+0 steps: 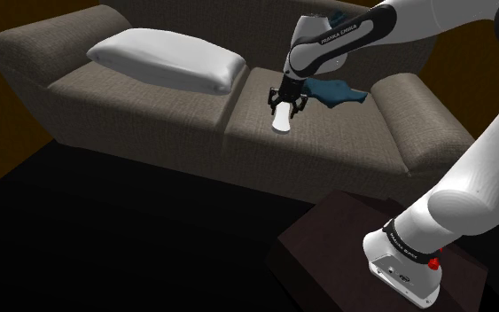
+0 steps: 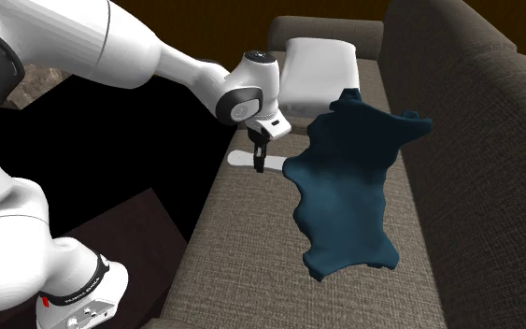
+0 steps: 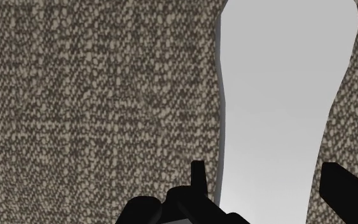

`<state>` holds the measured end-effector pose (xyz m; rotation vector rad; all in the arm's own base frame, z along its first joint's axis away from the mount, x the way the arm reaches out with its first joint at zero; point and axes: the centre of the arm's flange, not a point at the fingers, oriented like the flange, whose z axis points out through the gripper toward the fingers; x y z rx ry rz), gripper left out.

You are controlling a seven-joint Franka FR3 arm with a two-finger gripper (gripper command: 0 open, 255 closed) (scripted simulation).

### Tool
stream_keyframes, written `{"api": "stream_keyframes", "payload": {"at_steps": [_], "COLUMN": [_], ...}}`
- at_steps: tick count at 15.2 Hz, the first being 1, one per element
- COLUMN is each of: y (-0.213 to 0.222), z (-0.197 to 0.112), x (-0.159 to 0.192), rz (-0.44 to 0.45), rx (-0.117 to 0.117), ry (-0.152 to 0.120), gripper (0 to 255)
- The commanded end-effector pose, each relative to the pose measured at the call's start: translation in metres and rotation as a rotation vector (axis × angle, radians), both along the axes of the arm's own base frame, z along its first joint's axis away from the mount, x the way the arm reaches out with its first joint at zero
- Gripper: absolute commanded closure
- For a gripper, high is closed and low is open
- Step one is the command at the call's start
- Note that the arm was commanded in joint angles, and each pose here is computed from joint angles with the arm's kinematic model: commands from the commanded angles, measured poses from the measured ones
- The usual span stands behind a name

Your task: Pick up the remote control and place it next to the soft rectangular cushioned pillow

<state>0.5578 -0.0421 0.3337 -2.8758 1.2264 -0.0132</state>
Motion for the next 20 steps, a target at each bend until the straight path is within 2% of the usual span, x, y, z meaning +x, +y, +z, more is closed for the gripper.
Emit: {"api": "stream_keyframes", "payload": {"at_steps": [1,3,20], "y": [0.0,0.0,0.0], "z": [0.0,0.0,0.09], "x": [0.0,0.0,0.0], "rz": [0.0,0.0,0.0], "rx": [0.0,0.0,0.0], "ry": [0.0,0.0,0.0], "gripper": [255,255,255]}}
